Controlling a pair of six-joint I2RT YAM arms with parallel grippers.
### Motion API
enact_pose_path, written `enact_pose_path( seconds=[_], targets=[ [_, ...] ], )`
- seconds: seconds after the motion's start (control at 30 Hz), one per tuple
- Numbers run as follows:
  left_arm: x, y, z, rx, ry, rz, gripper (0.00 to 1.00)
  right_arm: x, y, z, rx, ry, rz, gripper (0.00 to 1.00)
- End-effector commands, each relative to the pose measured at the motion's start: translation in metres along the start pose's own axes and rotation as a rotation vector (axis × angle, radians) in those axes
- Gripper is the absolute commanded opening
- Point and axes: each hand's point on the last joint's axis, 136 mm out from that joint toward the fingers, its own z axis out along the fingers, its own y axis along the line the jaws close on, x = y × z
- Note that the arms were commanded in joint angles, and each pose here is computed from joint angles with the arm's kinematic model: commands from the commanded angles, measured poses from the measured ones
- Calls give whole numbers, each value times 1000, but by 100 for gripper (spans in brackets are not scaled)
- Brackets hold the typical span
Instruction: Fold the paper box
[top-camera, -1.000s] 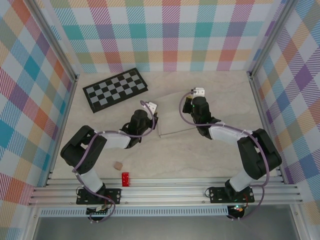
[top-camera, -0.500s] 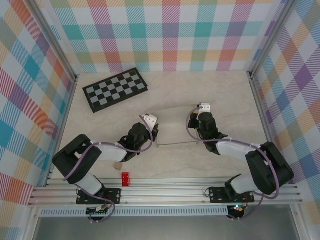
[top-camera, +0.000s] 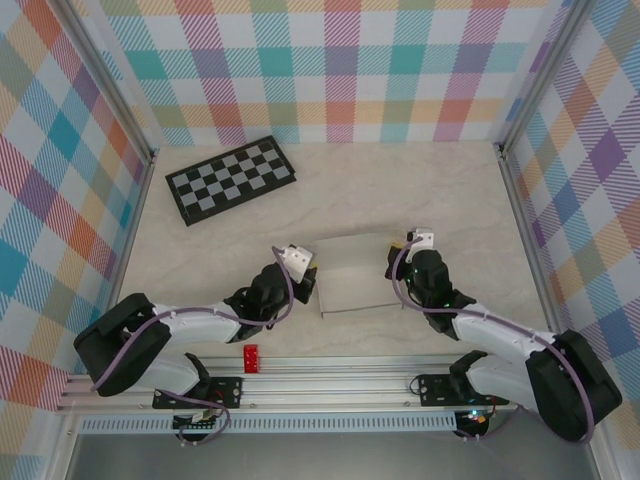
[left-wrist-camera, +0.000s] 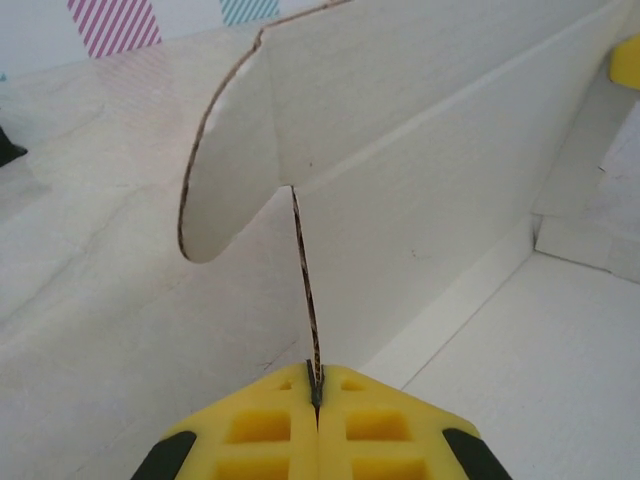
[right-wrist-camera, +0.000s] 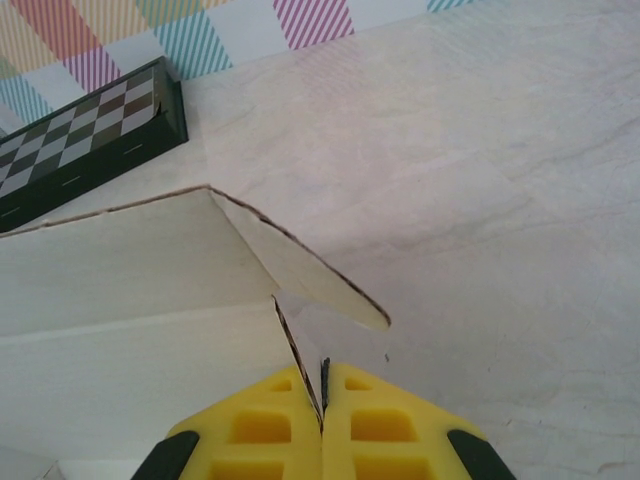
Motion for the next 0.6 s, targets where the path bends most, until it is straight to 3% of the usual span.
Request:
enact_pose_path(
  seconds=[0.0, 0.13, 0.33, 0.43, 0.57],
  targets=[
    [-9, -3, 3, -29, 2, -215, 0, 31, -3, -8, 6, 106, 47, 0],
    [-21, -3, 5, -51, -48, -369, 0, 25, 2, -14, 7, 87, 61, 0],
    [-56, -17, 10, -42, -99, -404, 0, 7, 11, -6, 11, 46, 70, 0],
    [-57, -21, 15, -37, -115, -383, 0, -8, 23, 8, -1, 20, 60, 0],
    [-57, -22, 30, -63, -106, -214, 0, -31, 42, 35, -9, -20, 24, 0]
  ],
)
